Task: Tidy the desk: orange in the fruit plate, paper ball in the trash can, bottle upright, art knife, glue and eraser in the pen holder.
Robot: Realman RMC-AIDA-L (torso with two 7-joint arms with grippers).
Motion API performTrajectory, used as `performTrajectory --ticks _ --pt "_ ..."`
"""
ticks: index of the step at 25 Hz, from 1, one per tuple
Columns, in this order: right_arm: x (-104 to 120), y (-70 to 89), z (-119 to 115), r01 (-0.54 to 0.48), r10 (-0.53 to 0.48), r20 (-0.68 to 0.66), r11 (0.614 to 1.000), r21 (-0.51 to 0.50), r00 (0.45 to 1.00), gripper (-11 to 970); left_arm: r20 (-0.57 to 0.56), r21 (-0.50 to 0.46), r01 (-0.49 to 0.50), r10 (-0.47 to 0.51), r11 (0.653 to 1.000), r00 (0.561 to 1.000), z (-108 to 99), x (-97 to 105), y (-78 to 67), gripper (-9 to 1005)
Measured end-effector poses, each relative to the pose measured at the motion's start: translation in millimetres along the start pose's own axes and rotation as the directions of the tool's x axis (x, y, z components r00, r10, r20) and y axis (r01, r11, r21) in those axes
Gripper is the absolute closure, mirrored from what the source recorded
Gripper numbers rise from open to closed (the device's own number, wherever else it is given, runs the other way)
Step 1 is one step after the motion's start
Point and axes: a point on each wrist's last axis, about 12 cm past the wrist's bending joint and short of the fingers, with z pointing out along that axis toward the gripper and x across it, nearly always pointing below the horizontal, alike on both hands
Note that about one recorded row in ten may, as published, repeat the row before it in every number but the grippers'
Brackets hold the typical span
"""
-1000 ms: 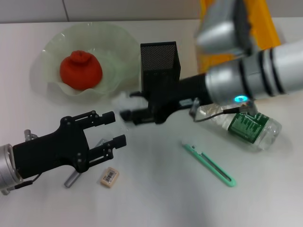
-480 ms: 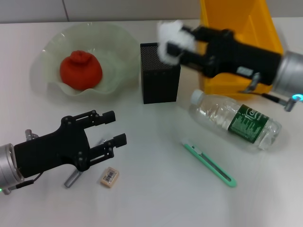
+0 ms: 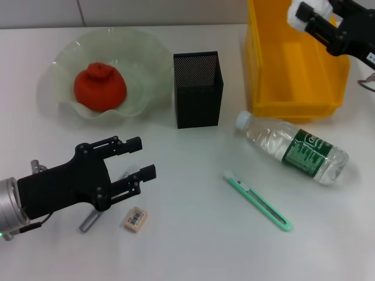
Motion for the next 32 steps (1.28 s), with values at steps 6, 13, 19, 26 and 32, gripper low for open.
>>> performTrajectory --ticks 6,13,19,26,32 --pt "10 -7.2 -1 0.076 -0.075 -0.023 0.996 0.050 0.997 423 0.000 -0.002 -0.002 0.002 1.000 1.000 1 -1 0.8 396" --pt "22 -12.3 11 0.074 -0.065 -0.088 0.992 0.102 0.994 420 0.001 -0.001 -0.005 0.005 1.000 1.000 1 -1 1.6 396" --pt "23 -13.2 15 0.068 -0.057 -0.097 0.992 0.109 0.994 417 -0.002 -0.005 -0.004 0.004 1.000 1.000 1 -1 1.9 396" --pt "24 -15.9 19 0.064 -0.049 -0.111 0.989 0.134 0.993 353 -0.005 -0.006 -0.004 0.004 1.000 1.000 2 -1 2.3 396" --pt "22 -15.1 22 0.065 -0.053 -0.103 0.990 0.124 0.993 259 -0.005 -0.006 -0.006 0.006 1.000 1.000 3 -1 2.8 396"
